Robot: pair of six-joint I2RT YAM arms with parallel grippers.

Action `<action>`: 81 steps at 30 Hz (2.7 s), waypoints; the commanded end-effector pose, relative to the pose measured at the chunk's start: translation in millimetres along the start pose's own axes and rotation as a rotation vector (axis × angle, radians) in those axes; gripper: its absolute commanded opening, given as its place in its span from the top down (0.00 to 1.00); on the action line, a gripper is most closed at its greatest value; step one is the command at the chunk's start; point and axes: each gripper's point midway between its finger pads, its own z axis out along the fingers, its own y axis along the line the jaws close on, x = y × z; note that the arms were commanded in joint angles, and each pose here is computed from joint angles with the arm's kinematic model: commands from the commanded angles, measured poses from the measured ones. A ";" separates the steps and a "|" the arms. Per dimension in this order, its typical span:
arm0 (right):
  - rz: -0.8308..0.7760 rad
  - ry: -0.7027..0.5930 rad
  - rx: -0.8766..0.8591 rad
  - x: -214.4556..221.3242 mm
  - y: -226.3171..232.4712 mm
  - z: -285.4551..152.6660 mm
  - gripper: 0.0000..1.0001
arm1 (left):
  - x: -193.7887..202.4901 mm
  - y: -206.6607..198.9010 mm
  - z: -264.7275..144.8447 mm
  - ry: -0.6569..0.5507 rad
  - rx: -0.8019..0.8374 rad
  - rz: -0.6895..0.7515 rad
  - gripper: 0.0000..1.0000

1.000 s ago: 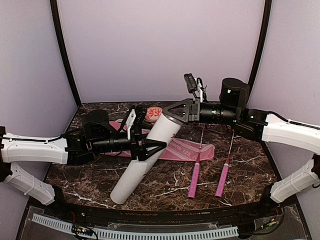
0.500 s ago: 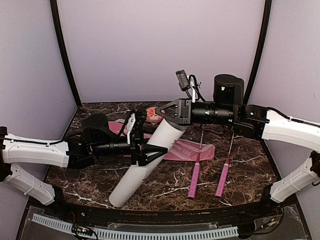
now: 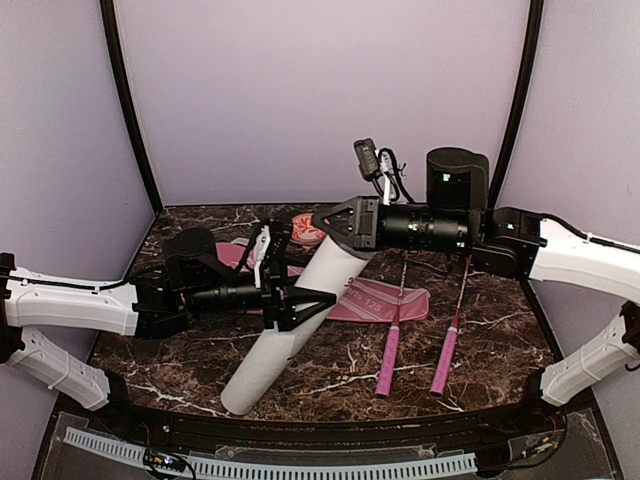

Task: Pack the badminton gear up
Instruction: Press the tube cap onto the shuttle tube.

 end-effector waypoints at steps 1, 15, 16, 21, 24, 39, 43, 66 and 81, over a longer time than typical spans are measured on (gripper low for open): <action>0.076 0.110 0.116 38.3 -24.1 1.8 0.98 | -85.1 -6.6 -19.0 -0.309 -0.011 0.082 0.31; 0.075 0.024 0.103 13.8 -13.3 21.1 0.96 | -105.9 -5.9 -23.2 -0.408 -0.027 0.131 0.31; 0.061 0.025 0.109 11.2 -11.2 22.2 0.96 | -108.4 -6.3 -23.2 -0.418 -0.025 0.141 0.31; -0.019 0.040 0.152 -6.0 -3.5 18.8 0.96 | -120.0 -9.0 -23.7 -0.468 -0.015 0.208 0.31; -0.060 0.059 0.174 -13.3 -0.1 16.4 0.96 | -126.8 -10.2 -24.1 -0.504 -0.010 0.238 0.31; -0.204 0.116 0.204 -31.0 17.2 26.6 0.96 | -139.8 -6.4 -31.1 -0.713 -0.021 0.267 0.31; -0.209 0.132 0.214 -27.1 15.2 28.2 0.96 | -132.4 -3.0 -32.2 -0.726 -0.025 0.241 0.31; -0.249 0.160 0.304 -6.7 12.8 52.9 0.95 | -90.1 -1.3 -55.2 -0.668 -0.048 0.192 0.20; -0.341 0.122 0.355 8.9 15.2 66.1 0.94 | -90.3 -9.6 -63.3 -0.516 -0.044 0.168 0.13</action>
